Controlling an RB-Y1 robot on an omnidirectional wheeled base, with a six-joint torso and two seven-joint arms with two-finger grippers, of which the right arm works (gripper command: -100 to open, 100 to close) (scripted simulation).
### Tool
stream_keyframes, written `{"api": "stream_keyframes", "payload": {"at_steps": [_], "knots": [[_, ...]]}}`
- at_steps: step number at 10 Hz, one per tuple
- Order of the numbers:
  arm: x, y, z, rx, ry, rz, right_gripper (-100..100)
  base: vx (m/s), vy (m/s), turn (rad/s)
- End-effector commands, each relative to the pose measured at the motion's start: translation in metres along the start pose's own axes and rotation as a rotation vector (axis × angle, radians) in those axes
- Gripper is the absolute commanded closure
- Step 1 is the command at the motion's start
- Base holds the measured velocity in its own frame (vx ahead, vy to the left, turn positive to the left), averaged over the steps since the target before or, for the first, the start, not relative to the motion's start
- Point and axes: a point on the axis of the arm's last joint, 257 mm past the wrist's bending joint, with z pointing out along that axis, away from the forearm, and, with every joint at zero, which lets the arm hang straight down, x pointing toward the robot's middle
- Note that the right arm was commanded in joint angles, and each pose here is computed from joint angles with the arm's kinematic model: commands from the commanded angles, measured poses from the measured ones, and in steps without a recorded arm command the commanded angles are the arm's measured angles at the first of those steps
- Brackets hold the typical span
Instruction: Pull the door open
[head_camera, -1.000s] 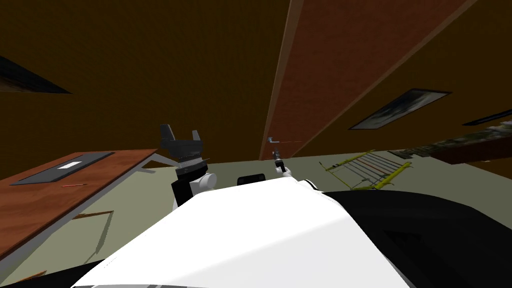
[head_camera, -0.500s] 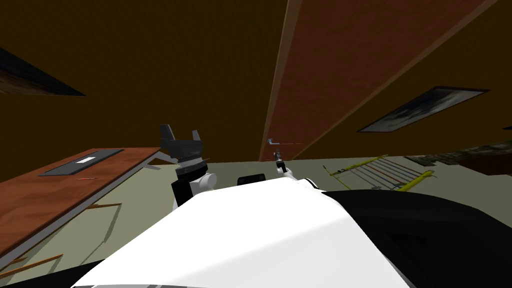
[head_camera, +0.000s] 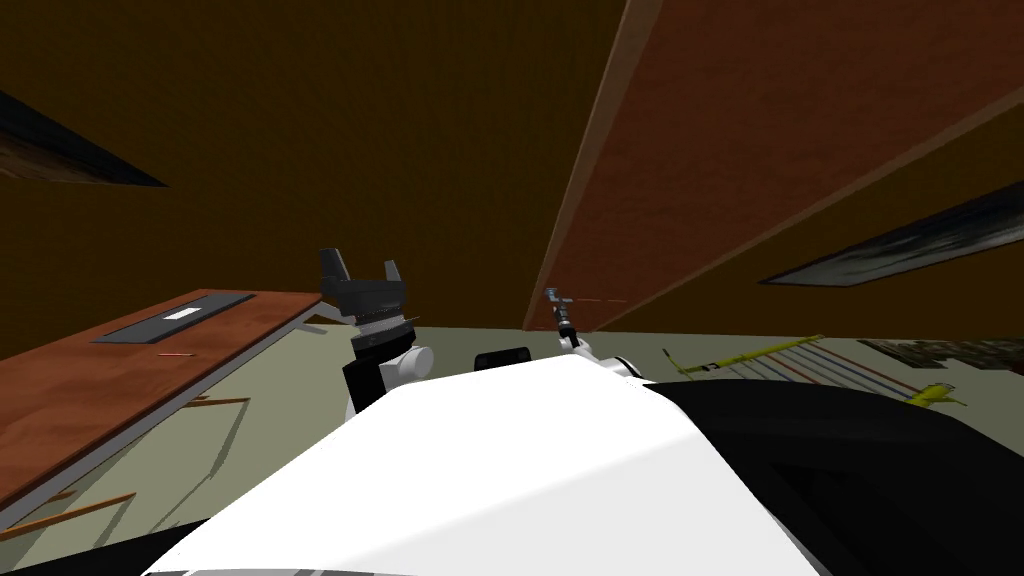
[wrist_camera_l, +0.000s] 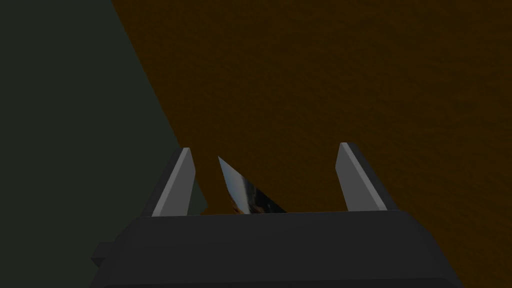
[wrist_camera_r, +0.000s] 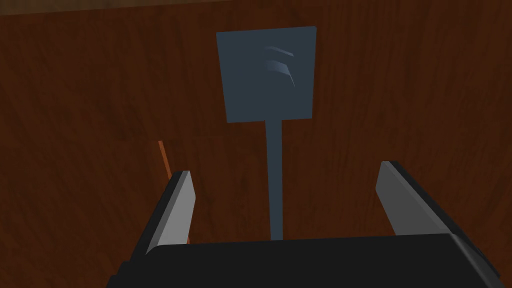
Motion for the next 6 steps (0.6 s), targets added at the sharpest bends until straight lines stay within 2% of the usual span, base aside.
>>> {"api": "stream_keyframes", "payload": {"at_steps": [1,3,4,5,6], "knots": [[-0.0137,0.0005,-0.0071,-0.001,-0.018,0.002,-100,0.203,-0.021,0.084],[-0.0204,-0.0004,-0.0102,0.002,-0.027,0.001,-100,0.151,-0.013,0.060],[-0.0189,0.0003,-0.0095,-0.003,-0.024,0.003,-100,0.043,-0.003,-0.001],[-0.0189,0.0003,-0.0095,-0.003,-0.024,0.003,100,0.000,0.000,0.000],[-0.0189,0.0003,-0.0095,-0.003,-0.024,0.003,100,-0.017,0.001,0.000]]}}
